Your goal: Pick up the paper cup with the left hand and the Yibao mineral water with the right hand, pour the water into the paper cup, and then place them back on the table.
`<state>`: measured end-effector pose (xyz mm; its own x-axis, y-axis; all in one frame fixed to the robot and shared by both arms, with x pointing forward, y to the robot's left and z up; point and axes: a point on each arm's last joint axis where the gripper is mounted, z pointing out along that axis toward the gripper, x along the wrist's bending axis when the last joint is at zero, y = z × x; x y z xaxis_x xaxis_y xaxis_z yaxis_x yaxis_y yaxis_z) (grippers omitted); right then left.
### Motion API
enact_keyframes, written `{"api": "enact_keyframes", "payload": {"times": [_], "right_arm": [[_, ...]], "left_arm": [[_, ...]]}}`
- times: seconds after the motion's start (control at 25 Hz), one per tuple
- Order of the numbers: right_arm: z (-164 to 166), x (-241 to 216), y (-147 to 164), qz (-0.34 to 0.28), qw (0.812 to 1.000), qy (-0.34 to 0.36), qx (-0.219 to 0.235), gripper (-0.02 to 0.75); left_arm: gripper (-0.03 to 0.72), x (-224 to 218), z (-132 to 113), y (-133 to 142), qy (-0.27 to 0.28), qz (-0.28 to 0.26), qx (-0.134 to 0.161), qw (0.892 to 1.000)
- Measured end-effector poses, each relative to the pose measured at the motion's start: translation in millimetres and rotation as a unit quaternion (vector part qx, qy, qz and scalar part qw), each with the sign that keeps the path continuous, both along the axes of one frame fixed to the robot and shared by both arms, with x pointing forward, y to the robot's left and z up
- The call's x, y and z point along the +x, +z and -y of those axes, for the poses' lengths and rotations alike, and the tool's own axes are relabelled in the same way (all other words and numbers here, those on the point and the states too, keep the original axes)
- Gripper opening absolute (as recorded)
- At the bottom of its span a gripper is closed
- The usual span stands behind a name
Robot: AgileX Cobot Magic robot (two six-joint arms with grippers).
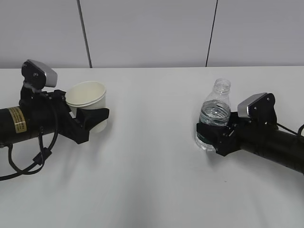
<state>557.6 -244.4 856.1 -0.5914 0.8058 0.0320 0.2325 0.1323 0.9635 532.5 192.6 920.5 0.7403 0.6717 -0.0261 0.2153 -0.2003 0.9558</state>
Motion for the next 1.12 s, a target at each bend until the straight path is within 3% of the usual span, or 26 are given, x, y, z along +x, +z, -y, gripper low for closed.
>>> {"api": "enact_keyframes", "payload": {"times": [0.2,0.76,1.12], "right_arm": [[0.0,0.0,0.0,0.004,1.000,0.002,-0.005,0.489],[-3.8,4.0,5.0,0.015,1.000,0.017,-0.020,0.484],[-53.6,37.7,42.5,0.074,0.994,0.076,-0.028,0.484]], "left_arm": [[0.437,-0.2,0.1,-0.2,-0.001,0.000,0.001,1.000],[0.437,-1.9,1.3,-0.9,-0.015,0.001,0.008,1.000],[0.437,-6.1,10.5,-1.4,-0.036,0.001,0.011,0.999]]}}
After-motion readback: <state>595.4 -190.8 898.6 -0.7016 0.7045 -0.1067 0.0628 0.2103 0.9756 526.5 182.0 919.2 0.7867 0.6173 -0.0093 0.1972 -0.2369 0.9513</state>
